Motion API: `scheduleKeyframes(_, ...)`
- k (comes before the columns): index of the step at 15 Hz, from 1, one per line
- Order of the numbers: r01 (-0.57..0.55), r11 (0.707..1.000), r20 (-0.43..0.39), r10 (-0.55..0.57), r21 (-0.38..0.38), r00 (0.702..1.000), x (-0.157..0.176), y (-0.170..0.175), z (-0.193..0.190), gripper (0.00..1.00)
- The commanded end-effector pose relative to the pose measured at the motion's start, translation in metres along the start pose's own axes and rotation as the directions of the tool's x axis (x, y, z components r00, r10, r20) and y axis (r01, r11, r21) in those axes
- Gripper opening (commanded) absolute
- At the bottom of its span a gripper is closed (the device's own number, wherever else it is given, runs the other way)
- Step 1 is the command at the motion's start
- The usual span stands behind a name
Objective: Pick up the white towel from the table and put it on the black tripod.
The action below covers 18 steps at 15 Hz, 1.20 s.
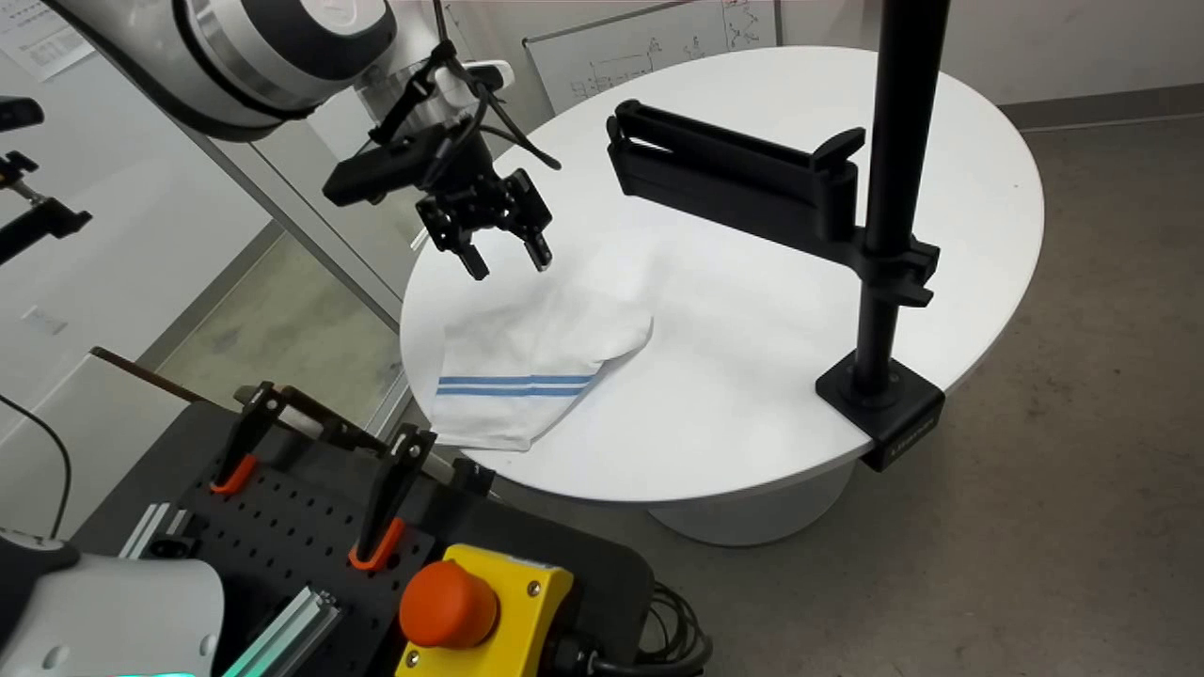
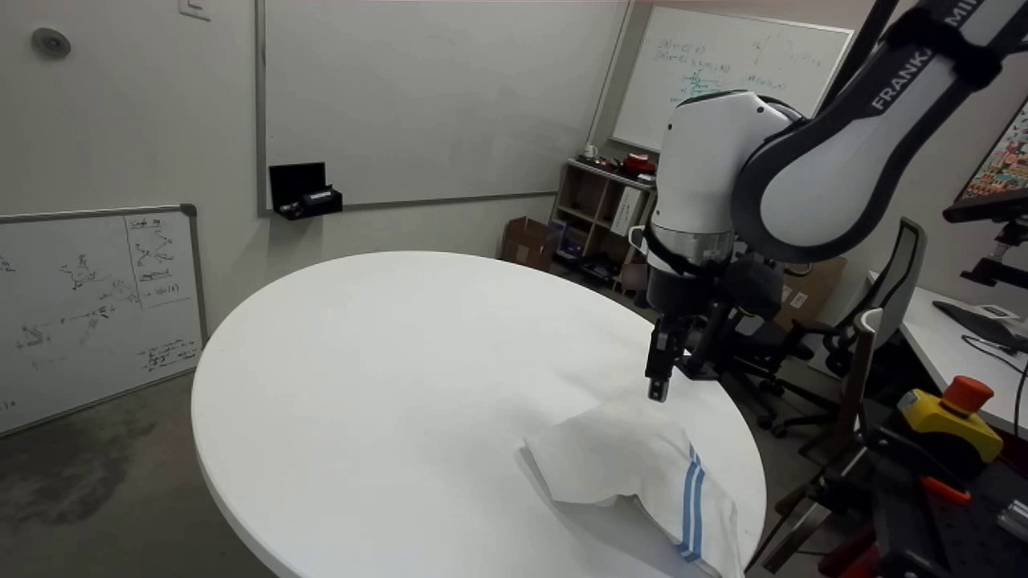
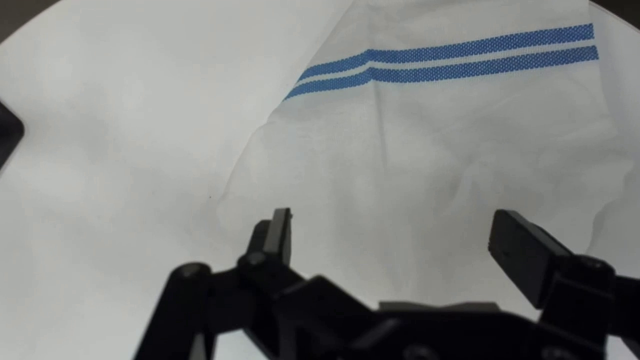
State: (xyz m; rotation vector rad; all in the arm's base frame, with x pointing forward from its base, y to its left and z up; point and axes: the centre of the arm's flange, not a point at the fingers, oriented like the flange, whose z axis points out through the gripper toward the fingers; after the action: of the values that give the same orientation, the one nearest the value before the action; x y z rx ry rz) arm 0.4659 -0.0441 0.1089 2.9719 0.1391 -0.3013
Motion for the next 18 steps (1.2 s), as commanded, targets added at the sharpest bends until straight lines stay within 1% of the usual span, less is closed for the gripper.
scheduleKeyframes(1, -0.001, 1.000, -0.001, 0.001, 0.000, 1.000, 0.000, 0.001, 0.000, 1.00)
scheduleKeyframes(2, -0.020, 1.000, -0.012, 0.020, 0.007, 1.000, -0.001, 0.005, -0.004, 1.00)
scheduleKeyframes(4, -0.010, 1.000, -0.019, 0.011, 0.027, 1.000, 0.001, 0.005, 0.002, 1.00)
scheduleKeyframes(5, 0.005, 0.999, -0.011, -0.005, 0.049, 1.000, 0.001, 0.000, 0.007, 1.00)
scheduleKeyframes(8, 0.038, 0.996, -0.020, -0.036, 0.076, 0.999, 0.001, -0.017, 0.018, 1.00)
scheduleKeyframes(10, 0.065, 0.995, -0.027, -0.063, 0.075, 0.998, 0.000, -0.031, 0.029, 1.00)
scheduleKeyframes(12, 0.076, 0.995, -0.014, -0.075, 0.060, 0.997, 0.000, -0.041, 0.040, 1.00)
scheduleKeyframes(14, 0.077, 0.996, -0.003, -0.077, 0.055, 0.997, -0.003, -0.044, 0.051, 1.00)
scheduleKeyframes(18, 0.089, 0.995, -0.017, -0.088, 0.037, 0.996, -0.005, -0.048, 0.070, 1.00)
